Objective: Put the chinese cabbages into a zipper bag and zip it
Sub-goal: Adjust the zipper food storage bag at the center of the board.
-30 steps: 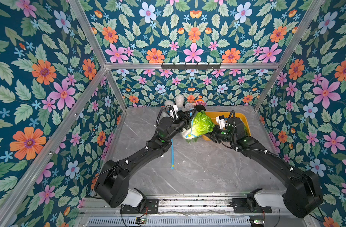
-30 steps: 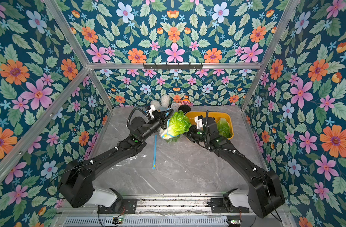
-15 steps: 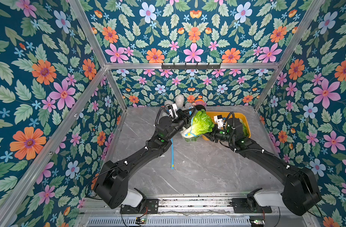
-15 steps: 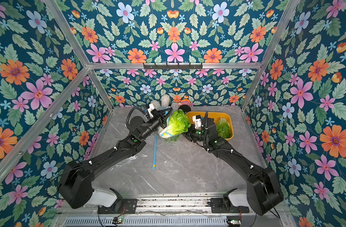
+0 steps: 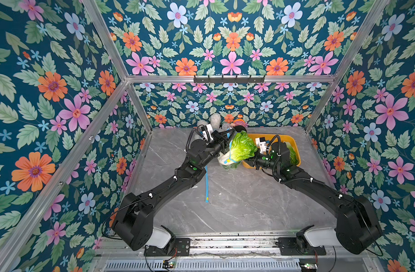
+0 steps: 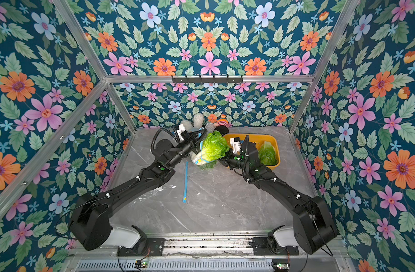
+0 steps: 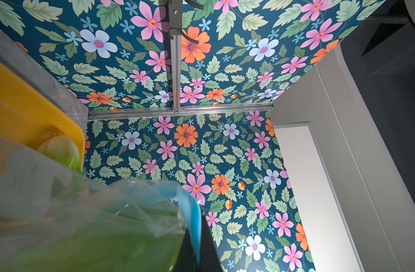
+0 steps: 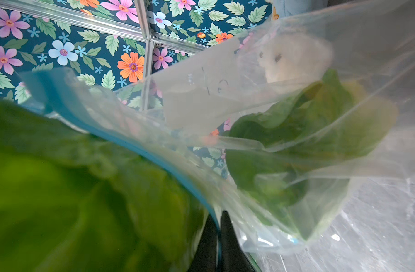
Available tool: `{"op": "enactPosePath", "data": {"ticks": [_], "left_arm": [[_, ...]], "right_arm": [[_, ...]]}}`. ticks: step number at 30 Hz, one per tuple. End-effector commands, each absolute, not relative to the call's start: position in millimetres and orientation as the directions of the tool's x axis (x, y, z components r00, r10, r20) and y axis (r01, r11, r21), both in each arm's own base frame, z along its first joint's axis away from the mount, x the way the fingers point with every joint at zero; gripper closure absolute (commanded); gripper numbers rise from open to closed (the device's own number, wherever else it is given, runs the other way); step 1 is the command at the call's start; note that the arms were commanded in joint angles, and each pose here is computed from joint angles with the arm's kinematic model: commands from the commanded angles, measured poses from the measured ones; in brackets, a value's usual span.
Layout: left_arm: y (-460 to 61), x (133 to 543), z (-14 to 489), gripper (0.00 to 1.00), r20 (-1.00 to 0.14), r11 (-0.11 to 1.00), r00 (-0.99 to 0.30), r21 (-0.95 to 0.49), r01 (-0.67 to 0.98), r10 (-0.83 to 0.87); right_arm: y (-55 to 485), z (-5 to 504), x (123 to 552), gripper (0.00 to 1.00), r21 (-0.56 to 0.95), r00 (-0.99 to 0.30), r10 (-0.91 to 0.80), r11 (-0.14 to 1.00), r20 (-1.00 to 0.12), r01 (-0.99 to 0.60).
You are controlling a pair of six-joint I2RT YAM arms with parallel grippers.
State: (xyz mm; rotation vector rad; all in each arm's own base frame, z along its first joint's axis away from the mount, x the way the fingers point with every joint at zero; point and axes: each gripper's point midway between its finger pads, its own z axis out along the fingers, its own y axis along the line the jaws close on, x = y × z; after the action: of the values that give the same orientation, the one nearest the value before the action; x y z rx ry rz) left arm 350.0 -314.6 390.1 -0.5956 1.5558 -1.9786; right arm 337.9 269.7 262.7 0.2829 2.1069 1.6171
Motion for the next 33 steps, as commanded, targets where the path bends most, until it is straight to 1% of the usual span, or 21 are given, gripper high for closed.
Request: {"op": "enactPosePath", "data": {"ticks": [1, 3, 5, 10, 13, 16, 18, 22, 25, 28, 31, 33], "left_arm": [[-309.0, 345.4, 405.2, 1.0, -0.01, -0.2, -0.744, -0.96, 0.193, -0.668], [-306.1, 346.8, 402.5, 1.0, -0.051, -0.145, -0.729, -0.968, 0.204, -0.683], [-304.7, 348.4, 399.1, 1.0, -0.116, -0.066, -0.716, -0.973, 0.221, -0.689], [-286.3, 358.5, 387.9, 1.0, -0.292, 0.166, -0.652, -0.954, 0.249, -0.699], [-279.3, 362.4, 382.1, 1.0, -0.376, 0.277, -0.623, -0.926, 0.255, -0.686], [-280.0, 363.8, 381.1, 1.0, -0.43, 0.339, -0.624, -0.902, 0.266, -0.653], [-276.5, 364.9, 384.5, 1.0, -0.474, 0.384, -0.603, -0.879, 0.282, -0.642], [-261.3, 370.4, 394.2, 1.0, -0.605, 0.546, -0.544, -0.786, 0.29, -0.581], [-246.7, 368.4, 407.8, 1.0, -0.699, 0.654, -0.494, -0.695, 0.299, -0.518], [-234.3, 367.9, 413.1, 1.0, -0.769, 0.745, -0.46, -0.601, 0.287, -0.444], [-240.5, 371.5, 399.3, 1.0, -0.788, 0.788, -0.503, -0.542, 0.292, -0.355], [-246.3, 376.7, 377.0, 1.0, -0.779, 0.813, -0.55, -0.511, 0.279, -0.301]], "right_arm": [[263.2, 268.5, 335.5, 0.99, 0.94, -0.855, 0.449, 0.319, -0.261, -0.12], [255.3, 269.2, 331.3, 1.0, 0.925, -0.843, 0.461, 0.363, -0.279, -0.108], [244.7, 273.2, 326.8, 1.0, 0.903, -0.825, 0.474, 0.417, -0.308, -0.098], [227.3, 293.5, 314.2, 1.0, 0.845, -0.803, 0.457, 0.525, -0.383, -0.105], [229.8, 311.3, 307.9, 1.0, 0.816, -0.798, 0.422, 0.56, -0.43, -0.144], [244.4, 325.2, 301.3, 1.0, 0.802, -0.812, 0.37, 0.567, -0.452, -0.189], [251.3, 328.3, 300.4, 1.0, 0.795, -0.819, 0.344, 0.57, -0.46, -0.207], [251.5, 325.9, 307.5, 1.0, 0.76, -0.818, 0.316, 0.616, -0.48, -0.208], [277.7, 332.2, 305.0, 1.0, 0.797, -0.852, 0.27, 0.553, -0.448, -0.244], [297.0, 333.4, 299.8, 1.0, 0.802, -0.866, 0.232, 0.534, -0.443, -0.267], [296.8, 311.6, 307.8, 1.0, 0.848, -0.895, 0.267, 0.495, -0.357, -0.19], [288.5, 287.0, 315.3, 1.0, 0.848, -0.904, 0.293, 0.515, -0.312, -0.126]]}}
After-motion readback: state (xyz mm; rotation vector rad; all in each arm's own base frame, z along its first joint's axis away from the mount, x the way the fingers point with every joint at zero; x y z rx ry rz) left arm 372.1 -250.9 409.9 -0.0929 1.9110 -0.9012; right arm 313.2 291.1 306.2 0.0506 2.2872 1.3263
